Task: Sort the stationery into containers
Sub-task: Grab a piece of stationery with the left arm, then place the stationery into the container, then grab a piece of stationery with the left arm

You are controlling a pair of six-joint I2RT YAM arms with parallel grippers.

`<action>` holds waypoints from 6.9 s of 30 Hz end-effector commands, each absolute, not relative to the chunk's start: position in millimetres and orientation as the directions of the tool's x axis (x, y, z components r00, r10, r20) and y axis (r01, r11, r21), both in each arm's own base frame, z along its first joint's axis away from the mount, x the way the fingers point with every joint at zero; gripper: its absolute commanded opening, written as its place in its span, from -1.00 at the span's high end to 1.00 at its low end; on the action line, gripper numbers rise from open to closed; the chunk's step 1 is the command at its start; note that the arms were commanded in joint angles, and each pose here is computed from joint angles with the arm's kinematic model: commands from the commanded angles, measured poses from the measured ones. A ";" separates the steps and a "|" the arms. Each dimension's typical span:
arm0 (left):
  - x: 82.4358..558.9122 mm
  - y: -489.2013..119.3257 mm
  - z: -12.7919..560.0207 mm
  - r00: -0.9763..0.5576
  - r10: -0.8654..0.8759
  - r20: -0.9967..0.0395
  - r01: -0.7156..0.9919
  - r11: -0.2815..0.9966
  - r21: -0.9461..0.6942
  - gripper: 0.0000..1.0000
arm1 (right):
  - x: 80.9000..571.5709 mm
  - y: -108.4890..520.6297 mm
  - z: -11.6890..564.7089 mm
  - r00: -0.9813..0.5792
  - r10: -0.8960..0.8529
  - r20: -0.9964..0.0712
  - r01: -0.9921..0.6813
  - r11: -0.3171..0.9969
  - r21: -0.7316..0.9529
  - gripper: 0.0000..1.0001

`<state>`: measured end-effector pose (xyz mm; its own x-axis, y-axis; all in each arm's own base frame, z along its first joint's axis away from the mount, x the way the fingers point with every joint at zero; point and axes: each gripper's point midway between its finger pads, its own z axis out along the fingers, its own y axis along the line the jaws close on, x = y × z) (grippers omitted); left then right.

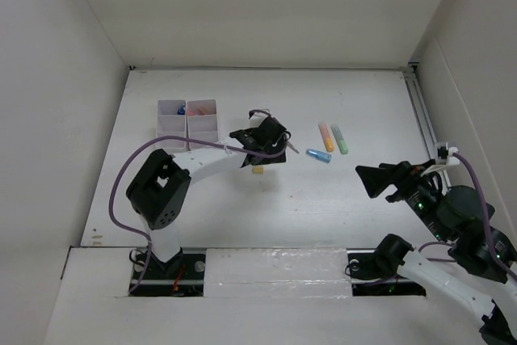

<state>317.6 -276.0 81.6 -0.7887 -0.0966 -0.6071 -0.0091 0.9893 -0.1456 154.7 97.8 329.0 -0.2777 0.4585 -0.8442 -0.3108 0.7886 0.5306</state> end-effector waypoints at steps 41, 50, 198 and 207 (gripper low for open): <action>280.5 -248.8 0.3 -0.894 -0.003 -0.447 -0.013 1.000 0.020 0.35 | 132.0 93.2 346.1 -0.248 0.505 -0.827 -0.411 0.718 0.562 -1.00; 286.7 -250.4 18.1 -0.874 -0.036 -0.485 -0.039 0.999 -0.004 1.00 | 130.3 89.2 351.0 -0.233 0.518 -0.823 -0.411 0.714 0.566 -1.00; 421.3 -300.0 110.8 -0.634 -0.465 -0.618 -0.326 0.885 -0.332 -0.91 | 168.2 138.2 327.1 -0.336 0.374 -0.865 -0.399 0.775 0.490 -0.93; 449.1 -292.5 88.5 -0.634 -0.513 -0.578 -0.438 0.855 -0.278 -0.83 | 162.5 130.0 324.3 -0.329 0.379 -0.865 -0.394 0.777 0.491 -0.93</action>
